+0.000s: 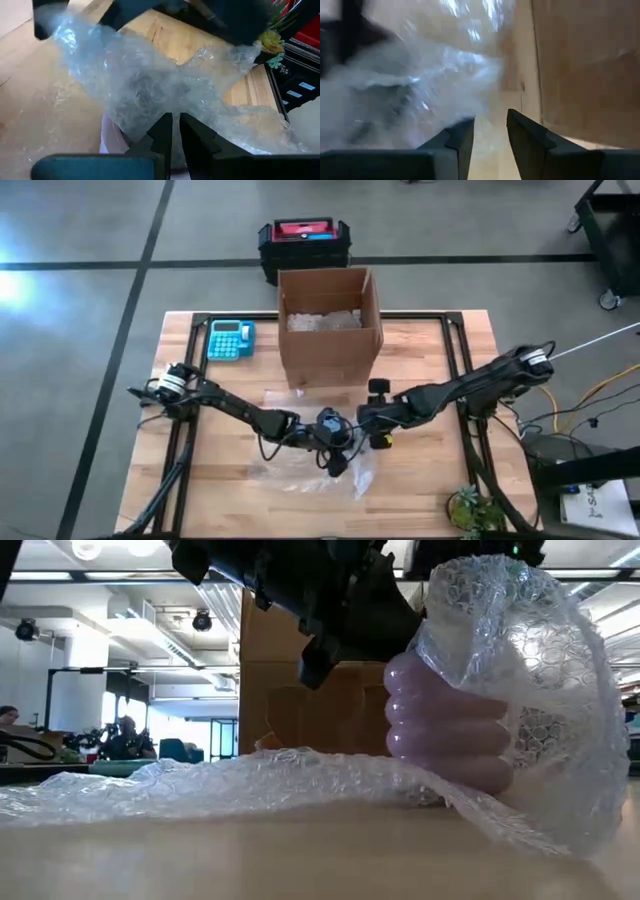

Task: Wrap mug
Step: Wrap the purple mug with bubble wrap

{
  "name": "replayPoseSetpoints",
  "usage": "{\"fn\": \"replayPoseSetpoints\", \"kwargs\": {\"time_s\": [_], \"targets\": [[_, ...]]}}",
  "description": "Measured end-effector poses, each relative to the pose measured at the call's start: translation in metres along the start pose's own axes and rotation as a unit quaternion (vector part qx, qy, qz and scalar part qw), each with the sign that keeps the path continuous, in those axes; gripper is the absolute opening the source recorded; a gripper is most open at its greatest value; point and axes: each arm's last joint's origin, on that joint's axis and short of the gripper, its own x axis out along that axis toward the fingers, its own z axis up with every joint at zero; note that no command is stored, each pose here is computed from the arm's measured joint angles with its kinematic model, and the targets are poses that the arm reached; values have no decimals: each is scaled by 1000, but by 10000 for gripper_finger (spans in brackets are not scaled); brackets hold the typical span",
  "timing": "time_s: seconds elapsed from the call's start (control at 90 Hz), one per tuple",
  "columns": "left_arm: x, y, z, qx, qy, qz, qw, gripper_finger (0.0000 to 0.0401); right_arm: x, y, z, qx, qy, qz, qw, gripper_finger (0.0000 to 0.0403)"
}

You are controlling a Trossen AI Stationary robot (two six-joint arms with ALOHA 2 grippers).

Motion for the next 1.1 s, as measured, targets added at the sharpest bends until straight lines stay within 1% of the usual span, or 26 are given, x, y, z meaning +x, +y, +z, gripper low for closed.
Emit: {"fn": "replayPoseSetpoints", "kwargs": {"time_s": [0.1,0.189,0.278,0.344,0.467,0.678,0.744,0.878,1.0,1.1], "targets": [[0,0,0,0,0,0,1000,24,-3,11,2,-2,-16,48,999,77],[0,0,0,0,0,0,1000,24,-2,20,3,-5,-23,71,997,61],[0,0,0,0,-1,-1,1000,24,5,28,2,-14,-18,72,997,44],[0,0,0,-1,-1,-2,1000,24,9,33,2,-10,-13,70,997,33],[0,0,0,-5,-1,-4,1000,24,12,38,1,-18,-10,63,998,19],[0,-1,1,-7,-3,-5,1000,24,13,39,0,-21,-8,66,998,14],[-1,-1,2,-8,-5,-6,1000,24,12,39,0,-30,-8,66,997,14],[-1,-1,2,-8,-7,-6,1000,24,1,42,-1,-45,-27,33,998,13],[-1,0,2,-8,-7,-3,1000,24,-13,45,4,-50,-50,57,996,13],[0,0,3,-9,-9,-3,1000,24,-16,53,5,-58,-57,82,993,12]]}}
